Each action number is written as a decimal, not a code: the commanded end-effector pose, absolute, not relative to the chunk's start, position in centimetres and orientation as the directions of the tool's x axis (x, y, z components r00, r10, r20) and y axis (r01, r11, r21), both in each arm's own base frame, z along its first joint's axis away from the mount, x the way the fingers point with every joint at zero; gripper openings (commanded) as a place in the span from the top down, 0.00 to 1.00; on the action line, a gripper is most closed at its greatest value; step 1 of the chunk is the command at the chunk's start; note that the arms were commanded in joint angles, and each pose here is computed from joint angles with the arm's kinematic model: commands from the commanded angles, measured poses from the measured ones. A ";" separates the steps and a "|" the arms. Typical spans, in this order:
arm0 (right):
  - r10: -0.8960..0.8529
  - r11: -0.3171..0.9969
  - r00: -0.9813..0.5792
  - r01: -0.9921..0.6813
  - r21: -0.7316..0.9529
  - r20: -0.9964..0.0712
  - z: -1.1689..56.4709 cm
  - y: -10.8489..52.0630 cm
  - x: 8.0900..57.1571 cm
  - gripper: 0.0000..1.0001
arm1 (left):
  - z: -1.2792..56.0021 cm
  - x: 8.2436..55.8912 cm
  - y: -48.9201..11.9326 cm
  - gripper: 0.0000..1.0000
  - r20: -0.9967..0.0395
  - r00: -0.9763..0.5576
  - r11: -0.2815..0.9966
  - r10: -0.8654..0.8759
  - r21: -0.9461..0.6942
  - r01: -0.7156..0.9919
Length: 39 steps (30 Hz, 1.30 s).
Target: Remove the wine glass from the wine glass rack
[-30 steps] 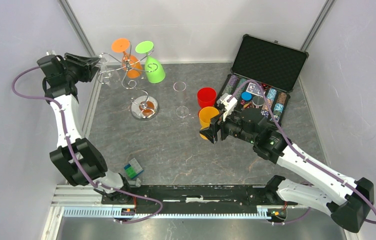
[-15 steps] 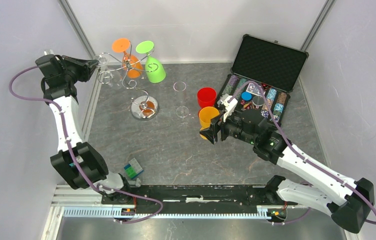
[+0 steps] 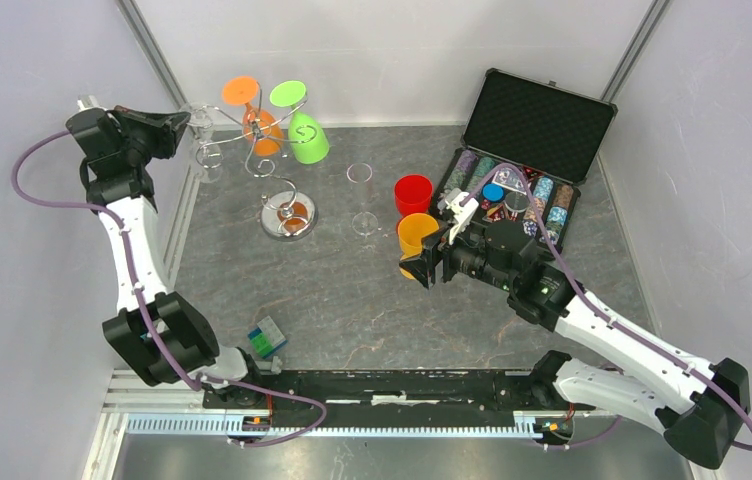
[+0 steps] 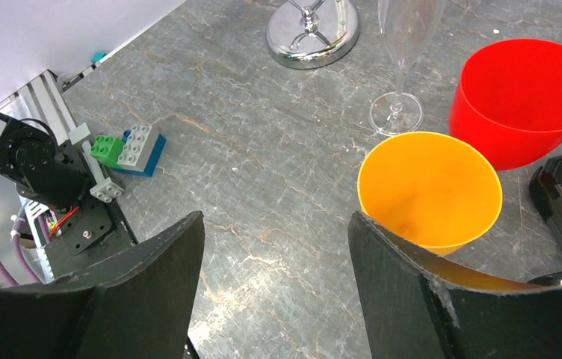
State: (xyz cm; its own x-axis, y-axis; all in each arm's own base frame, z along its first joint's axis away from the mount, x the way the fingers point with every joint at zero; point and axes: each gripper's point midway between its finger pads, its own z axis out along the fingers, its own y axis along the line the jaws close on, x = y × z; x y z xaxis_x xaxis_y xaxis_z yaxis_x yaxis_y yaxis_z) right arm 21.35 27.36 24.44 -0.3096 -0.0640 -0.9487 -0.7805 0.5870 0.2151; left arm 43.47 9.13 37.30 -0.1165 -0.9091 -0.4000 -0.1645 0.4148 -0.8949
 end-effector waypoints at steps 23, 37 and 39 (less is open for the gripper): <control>0.004 0.548 -0.255 -0.808 0.216 -0.967 26.6 28.0 21.1 0.24 | 43.7 45.3 6.0 0.98 -0.396 -0.094 0.374 -0.914 -0.908 0.188; 0.010 0.549 -0.244 -0.809 0.209 -0.970 27.0 27.7 21.0 0.20 | 42.8 41.9 4.6 0.98 -0.432 -0.136 0.428 -0.892 -0.902 0.062; 0.010 0.543 -0.239 -0.814 0.206 -0.971 27.1 27.7 20.8 0.17 | 42.7 41.2 4.8 0.98 -0.442 -0.129 0.441 -0.888 -0.897 0.039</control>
